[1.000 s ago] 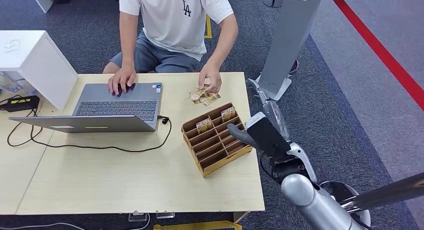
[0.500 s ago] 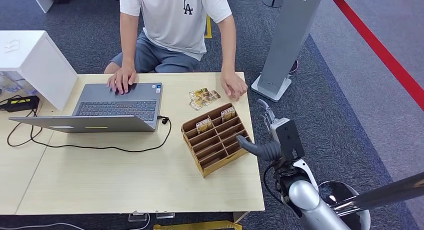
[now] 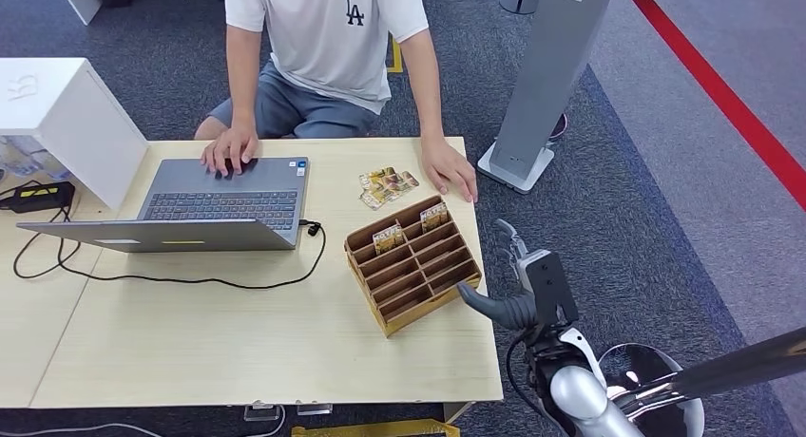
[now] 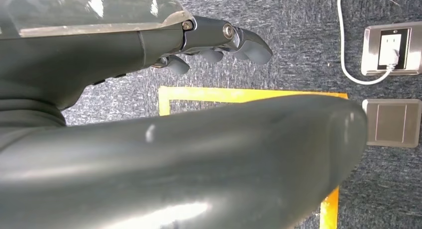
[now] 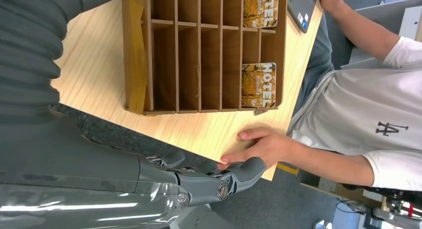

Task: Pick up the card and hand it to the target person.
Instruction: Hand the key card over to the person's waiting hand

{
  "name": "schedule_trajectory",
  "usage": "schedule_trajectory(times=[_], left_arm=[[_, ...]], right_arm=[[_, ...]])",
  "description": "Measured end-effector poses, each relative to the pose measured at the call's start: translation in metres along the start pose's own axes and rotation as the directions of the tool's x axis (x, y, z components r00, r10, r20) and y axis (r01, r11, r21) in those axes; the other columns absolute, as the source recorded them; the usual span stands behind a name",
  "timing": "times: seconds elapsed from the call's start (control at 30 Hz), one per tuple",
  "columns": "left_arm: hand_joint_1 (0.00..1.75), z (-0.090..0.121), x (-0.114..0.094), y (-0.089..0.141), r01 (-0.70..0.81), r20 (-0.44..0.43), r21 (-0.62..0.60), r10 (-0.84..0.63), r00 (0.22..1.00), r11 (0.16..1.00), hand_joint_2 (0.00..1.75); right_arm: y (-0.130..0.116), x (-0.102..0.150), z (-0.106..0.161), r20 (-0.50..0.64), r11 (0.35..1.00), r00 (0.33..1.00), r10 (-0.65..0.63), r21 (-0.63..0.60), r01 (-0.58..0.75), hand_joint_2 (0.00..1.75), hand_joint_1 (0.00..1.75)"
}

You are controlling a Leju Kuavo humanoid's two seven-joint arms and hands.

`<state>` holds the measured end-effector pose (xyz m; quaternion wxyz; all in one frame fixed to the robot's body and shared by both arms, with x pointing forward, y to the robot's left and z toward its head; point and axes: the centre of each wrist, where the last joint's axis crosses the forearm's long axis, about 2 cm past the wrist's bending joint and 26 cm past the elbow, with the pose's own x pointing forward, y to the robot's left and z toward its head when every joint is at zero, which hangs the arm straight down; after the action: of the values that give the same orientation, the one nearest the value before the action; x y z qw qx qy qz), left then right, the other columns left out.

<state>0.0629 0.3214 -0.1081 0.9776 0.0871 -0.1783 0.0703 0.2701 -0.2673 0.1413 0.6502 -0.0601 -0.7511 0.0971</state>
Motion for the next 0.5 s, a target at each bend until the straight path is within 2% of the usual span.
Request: schedule_trajectory(times=[0.5], left_arm=[[0.0, 0.0, 0.0001, -0.0002, 0.004, 0.002, -0.001, -0.004, 1.0, 1.0, 0.0]], right_arm=[[-0.0035, -0.005, 0.0061, -0.021, 1.0, 1.0, 0.021, -0.006, -0.021, 1.75, 0.0]])
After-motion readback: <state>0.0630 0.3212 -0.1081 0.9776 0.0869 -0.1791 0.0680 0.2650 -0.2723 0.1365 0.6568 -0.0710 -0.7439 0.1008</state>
